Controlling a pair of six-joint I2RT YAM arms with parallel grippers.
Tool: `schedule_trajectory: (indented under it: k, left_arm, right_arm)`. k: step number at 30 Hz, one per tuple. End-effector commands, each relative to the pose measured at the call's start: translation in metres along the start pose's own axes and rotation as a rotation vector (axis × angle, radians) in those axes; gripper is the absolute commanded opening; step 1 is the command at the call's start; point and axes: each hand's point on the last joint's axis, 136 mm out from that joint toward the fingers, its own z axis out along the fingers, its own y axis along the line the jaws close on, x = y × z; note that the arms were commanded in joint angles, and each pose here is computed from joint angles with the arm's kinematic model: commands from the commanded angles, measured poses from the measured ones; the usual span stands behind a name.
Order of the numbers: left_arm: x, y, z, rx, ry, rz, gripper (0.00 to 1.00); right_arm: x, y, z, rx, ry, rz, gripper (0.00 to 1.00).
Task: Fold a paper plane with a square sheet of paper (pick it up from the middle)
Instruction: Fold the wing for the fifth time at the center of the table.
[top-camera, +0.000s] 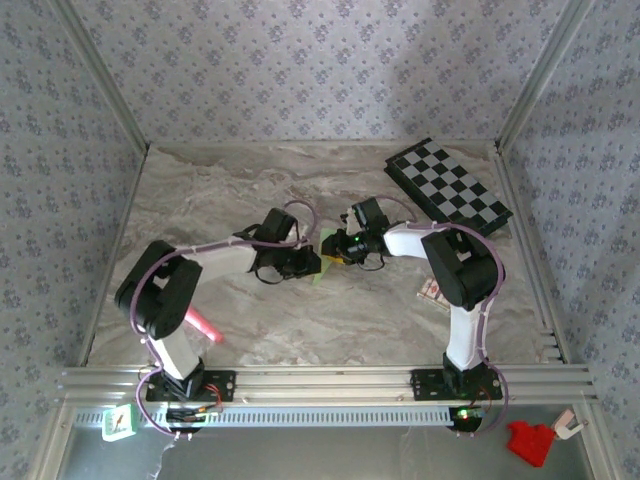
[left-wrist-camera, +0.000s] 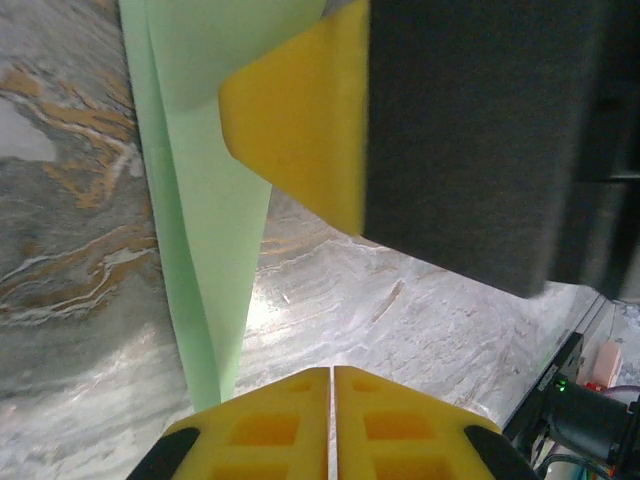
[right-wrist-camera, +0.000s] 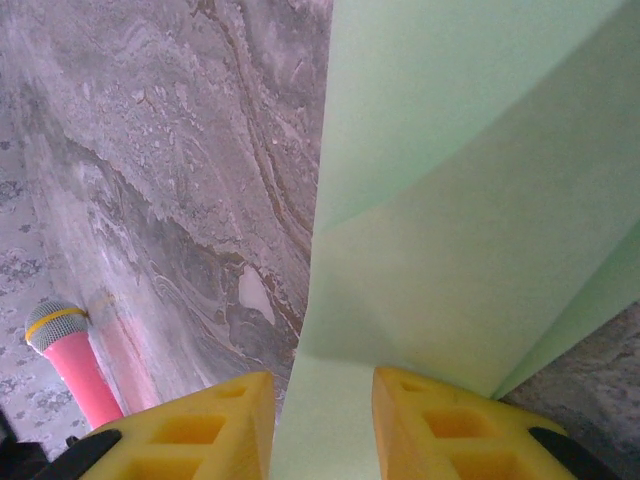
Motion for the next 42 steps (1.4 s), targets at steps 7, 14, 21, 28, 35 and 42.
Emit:
schedule_trajectory:
  k: [7, 14, 21, 28, 35, 42]
  left_arm:
    - [0.004, 0.005, 0.016, -0.006, 0.053, -0.026, 0.08]
    - [0.010, 0.012, 0.023, -0.021, 0.071, -0.038, 0.08]
    - [0.015, 0.019, 0.028, -0.033, 0.082, -0.054, 0.08]
    - [0.021, 0.028, 0.032, -0.049, 0.094, -0.070, 0.08]
    - [0.028, 0.034, 0.034, -0.064, 0.105, -0.080, 0.08]
    - [0.037, 0.045, 0.035, -0.103, 0.117, -0.090, 0.06]
  right_arm:
    - [0.012, -0.018, 0.008, 0.070, 0.046, 0.029, 0.33]
    - [0.013, -0.018, 0.008, 0.071, 0.050, 0.033, 0.33]
    - [0.013, -0.019, 0.008, 0.077, 0.052, 0.037, 0.32]
    - [0.014, -0.022, 0.008, 0.092, 0.054, 0.045, 0.32]
    - [0.015, -0.027, 0.008, 0.115, 0.057, 0.054, 0.31]
    - [0.017, -0.036, 0.009, 0.163, 0.067, 0.067, 0.29]
